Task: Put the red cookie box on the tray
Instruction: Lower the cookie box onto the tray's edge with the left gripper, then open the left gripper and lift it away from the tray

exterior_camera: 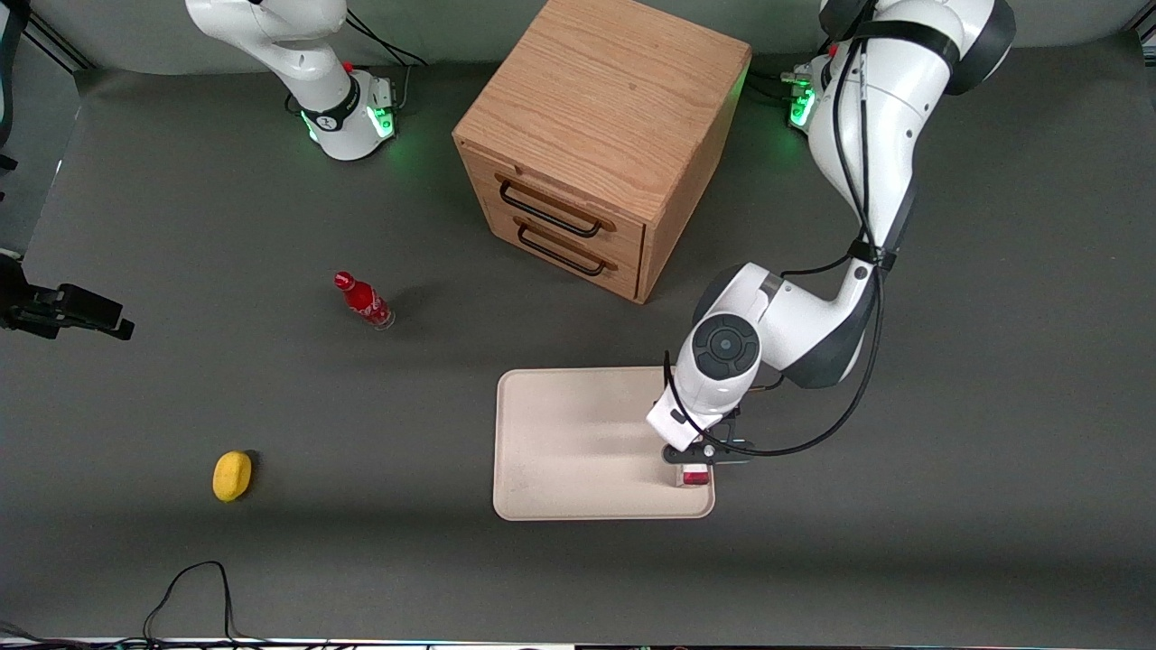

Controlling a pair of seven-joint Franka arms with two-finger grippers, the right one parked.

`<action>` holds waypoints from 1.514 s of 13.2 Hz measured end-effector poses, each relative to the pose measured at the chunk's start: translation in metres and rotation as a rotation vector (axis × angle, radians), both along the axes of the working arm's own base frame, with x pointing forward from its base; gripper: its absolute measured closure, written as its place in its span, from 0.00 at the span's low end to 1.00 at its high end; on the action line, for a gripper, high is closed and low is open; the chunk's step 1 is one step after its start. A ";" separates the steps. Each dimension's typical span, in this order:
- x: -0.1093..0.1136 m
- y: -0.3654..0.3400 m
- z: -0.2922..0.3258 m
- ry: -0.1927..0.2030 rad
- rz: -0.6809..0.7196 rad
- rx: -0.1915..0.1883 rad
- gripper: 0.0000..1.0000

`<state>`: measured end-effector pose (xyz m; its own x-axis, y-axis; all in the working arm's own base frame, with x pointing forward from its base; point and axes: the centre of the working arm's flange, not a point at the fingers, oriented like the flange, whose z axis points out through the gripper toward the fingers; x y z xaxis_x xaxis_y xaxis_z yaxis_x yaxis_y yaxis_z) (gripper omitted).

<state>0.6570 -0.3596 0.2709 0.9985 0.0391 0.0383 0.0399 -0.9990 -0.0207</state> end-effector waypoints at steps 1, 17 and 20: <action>0.000 0.001 -0.003 0.002 0.001 0.003 0.98; -0.002 0.011 0.083 -0.003 0.066 0.036 0.00; -0.034 0.032 0.200 0.030 0.097 0.067 0.00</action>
<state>0.6226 -0.3278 0.4712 0.9909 0.1339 0.0138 0.1346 -0.9868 -0.0898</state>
